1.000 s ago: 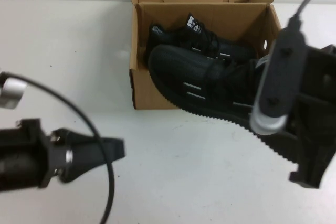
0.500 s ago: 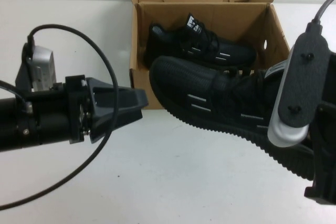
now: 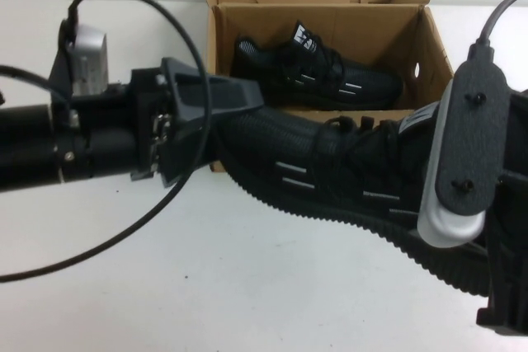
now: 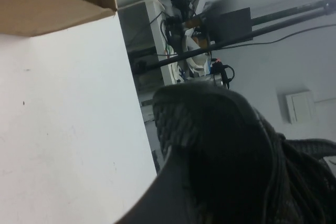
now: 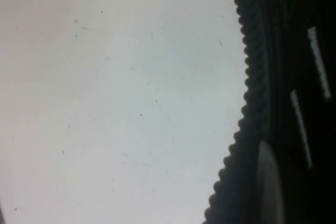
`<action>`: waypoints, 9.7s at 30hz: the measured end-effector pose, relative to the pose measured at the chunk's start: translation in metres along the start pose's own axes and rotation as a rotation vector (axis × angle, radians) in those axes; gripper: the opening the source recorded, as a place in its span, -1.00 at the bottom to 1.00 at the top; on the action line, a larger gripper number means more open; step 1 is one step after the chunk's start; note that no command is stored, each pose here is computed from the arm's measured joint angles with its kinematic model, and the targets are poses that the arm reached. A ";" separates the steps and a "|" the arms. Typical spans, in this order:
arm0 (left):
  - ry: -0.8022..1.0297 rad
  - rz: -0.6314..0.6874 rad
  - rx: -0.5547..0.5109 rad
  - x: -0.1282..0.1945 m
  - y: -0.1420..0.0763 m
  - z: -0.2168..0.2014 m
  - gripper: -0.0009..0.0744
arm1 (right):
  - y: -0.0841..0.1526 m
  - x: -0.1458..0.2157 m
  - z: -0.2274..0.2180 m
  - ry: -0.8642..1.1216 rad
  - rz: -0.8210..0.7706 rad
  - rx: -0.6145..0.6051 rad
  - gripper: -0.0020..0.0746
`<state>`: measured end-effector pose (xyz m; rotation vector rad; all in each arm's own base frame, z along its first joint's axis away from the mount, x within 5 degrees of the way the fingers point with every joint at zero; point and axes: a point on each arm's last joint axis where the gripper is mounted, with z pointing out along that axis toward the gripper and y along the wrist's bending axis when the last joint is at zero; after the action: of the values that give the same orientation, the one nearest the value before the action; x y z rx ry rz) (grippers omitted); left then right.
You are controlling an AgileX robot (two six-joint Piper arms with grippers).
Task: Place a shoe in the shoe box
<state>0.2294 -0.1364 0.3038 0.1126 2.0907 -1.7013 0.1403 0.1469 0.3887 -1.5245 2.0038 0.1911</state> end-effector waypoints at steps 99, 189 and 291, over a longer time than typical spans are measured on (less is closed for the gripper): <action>-0.043 0.239 -0.048 -0.041 0.010 0.022 0.80 | -0.020 0.002 0.047 -0.617 1.795 -0.063 -0.95; 0.056 1.090 -0.921 0.052 -0.074 -0.134 -0.98 | -0.225 -0.032 0.125 -0.326 0.876 -0.068 -0.13; -0.641 0.900 -0.996 0.162 0.043 -0.163 -0.98 | 0.077 0.185 0.022 -0.741 0.633 0.561 -0.99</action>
<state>0.0514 -0.0057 0.2263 0.1375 1.7118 -0.0719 0.0494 0.0297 0.2521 -0.3485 1.6449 0.3476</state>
